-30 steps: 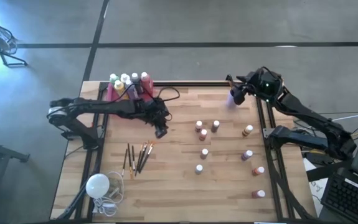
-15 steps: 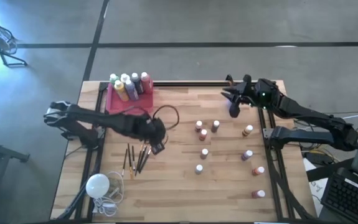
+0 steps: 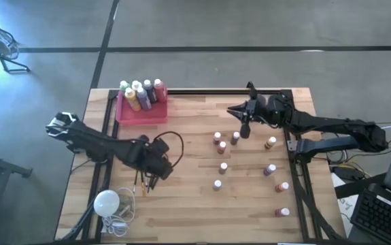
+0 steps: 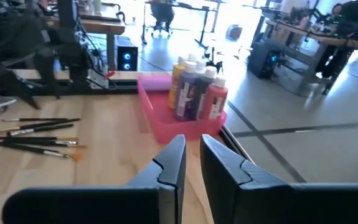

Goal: Pick & Place Paint Supplies
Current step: Put the gold paint brush into the purple cup

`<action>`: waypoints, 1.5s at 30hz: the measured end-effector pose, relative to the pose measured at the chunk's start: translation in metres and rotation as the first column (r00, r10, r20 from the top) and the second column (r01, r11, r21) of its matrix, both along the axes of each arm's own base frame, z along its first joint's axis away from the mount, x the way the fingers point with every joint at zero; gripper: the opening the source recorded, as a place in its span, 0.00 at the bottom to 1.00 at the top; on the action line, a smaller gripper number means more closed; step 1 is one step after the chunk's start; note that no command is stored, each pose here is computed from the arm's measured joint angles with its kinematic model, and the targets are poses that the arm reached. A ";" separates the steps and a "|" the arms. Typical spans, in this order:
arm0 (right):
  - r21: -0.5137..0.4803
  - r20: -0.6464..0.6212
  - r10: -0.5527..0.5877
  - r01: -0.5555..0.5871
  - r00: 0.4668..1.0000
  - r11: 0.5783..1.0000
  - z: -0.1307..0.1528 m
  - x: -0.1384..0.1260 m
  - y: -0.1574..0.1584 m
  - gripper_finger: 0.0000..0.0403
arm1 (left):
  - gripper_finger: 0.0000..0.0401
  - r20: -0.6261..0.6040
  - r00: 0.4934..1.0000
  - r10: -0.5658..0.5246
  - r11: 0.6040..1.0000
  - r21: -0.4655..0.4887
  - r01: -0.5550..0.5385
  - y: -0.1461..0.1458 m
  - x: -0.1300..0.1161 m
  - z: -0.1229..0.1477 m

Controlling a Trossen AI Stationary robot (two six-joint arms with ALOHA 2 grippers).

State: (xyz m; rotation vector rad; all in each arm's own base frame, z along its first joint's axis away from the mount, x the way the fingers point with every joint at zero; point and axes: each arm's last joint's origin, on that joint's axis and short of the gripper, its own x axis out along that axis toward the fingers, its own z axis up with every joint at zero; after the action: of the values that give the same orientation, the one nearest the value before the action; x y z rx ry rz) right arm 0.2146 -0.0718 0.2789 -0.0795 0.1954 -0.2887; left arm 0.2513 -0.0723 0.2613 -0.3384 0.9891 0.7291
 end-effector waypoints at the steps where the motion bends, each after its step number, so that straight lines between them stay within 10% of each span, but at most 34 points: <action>1: 0.001 0.000 0.003 -0.003 1.000 1.000 0.001 0.002 0.000 0.12 | 0.42 -0.006 1.000 0.007 1.000 0.012 -0.007 0.002 0.001 -0.001; 25: -0.002 0.019 0.004 -0.004 1.000 1.000 0.004 0.009 -0.002 0.25 | 0.42 0.035 0.996 0.077 0.987 -0.143 -0.072 0.049 0.014 -0.078; 45: -0.005 0.012 0.006 -0.006 1.000 1.000 0.003 0.009 -0.002 0.12 | 0.42 0.015 0.997 0.081 0.978 -0.193 -0.076 0.047 0.016 -0.111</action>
State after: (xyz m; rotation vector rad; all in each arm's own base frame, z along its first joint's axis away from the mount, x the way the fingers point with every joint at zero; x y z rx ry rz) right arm 0.2235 -0.0734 0.2816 -0.0829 0.1825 -0.2840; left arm 0.2674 -0.0251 0.1502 -0.5557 1.0312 0.7007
